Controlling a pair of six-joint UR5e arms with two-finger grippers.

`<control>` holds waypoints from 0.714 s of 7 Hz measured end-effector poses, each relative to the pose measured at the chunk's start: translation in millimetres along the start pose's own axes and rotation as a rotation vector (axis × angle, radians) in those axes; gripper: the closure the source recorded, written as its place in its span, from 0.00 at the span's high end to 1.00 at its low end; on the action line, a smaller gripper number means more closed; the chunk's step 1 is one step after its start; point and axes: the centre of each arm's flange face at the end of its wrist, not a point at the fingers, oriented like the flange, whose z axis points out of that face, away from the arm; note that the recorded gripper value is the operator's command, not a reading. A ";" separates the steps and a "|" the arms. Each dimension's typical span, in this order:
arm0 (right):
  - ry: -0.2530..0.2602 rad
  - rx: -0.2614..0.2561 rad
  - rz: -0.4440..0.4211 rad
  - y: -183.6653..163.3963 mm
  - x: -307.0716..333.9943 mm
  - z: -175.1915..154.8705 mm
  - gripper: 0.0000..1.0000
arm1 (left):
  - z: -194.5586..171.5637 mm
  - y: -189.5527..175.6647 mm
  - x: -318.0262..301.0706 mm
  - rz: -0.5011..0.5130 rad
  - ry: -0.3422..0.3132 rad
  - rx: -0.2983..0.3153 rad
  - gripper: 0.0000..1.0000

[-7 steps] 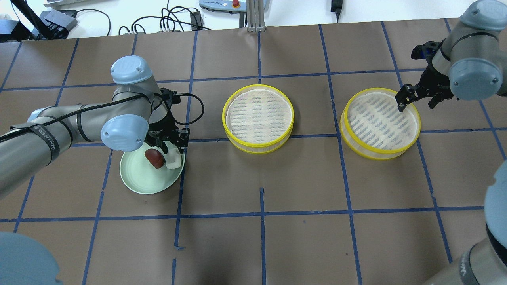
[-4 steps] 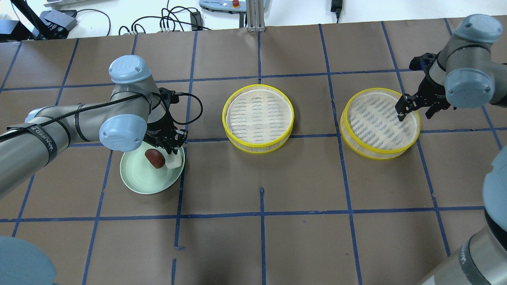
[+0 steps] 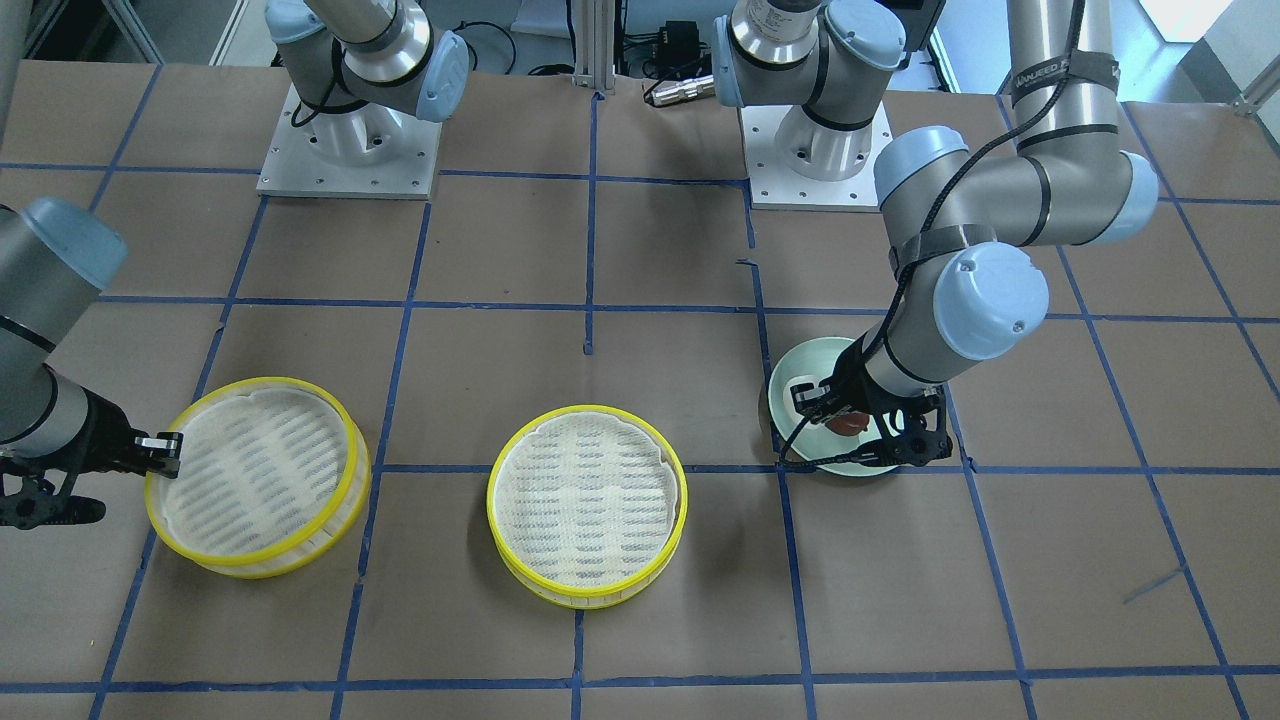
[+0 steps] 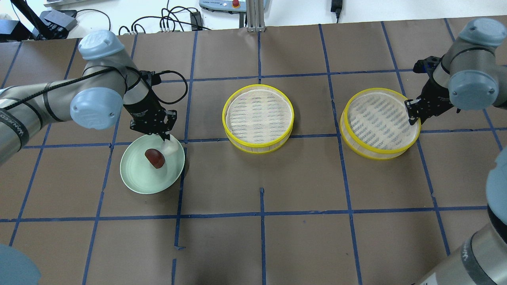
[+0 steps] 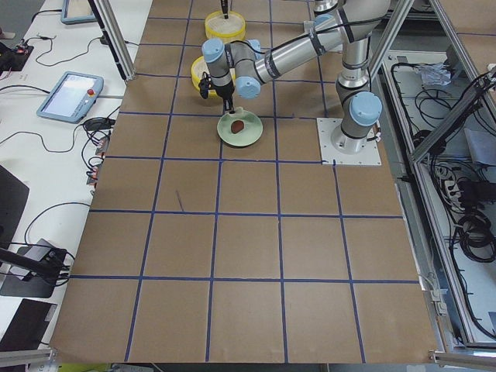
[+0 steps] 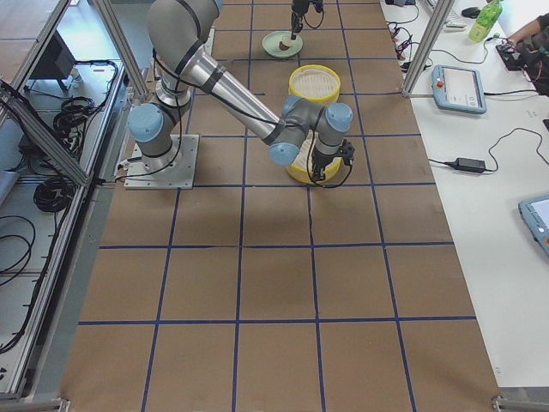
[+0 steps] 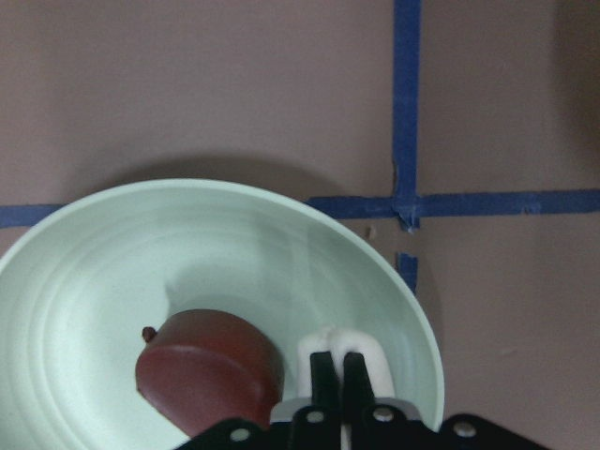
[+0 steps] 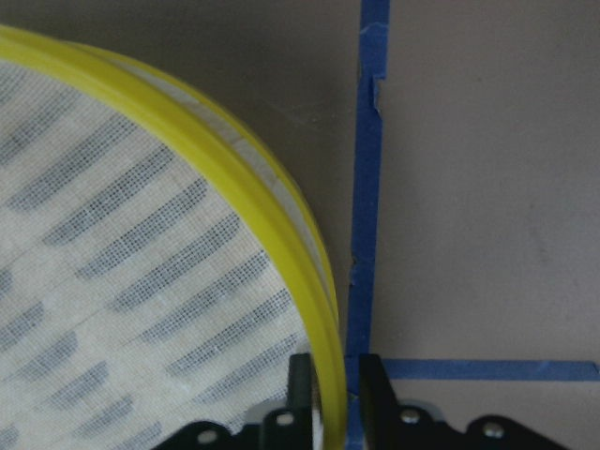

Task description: Stack buns with steamer

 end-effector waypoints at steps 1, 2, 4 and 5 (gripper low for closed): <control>0.004 0.012 0.006 -2.7 1.5 -6.1 0.08 | -9.1 -3.9 16.8 -0.108 0.141 -0.023 0.03; 0.006 0.024 0.010 -5.9 2.7 -12.4 0.08 | -12.1 -6.6 34.1 -0.178 0.295 -0.061 0.08; 0.010 0.046 0.018 -8.8 4.1 -26.2 0.08 | -2.7 -21.0 67.2 -0.215 0.518 -0.084 0.99; 0.012 0.054 0.030 -8.2 1.9 -36.7 0.08 | 5.3 -20.1 86.0 -0.214 0.554 -0.096 1.00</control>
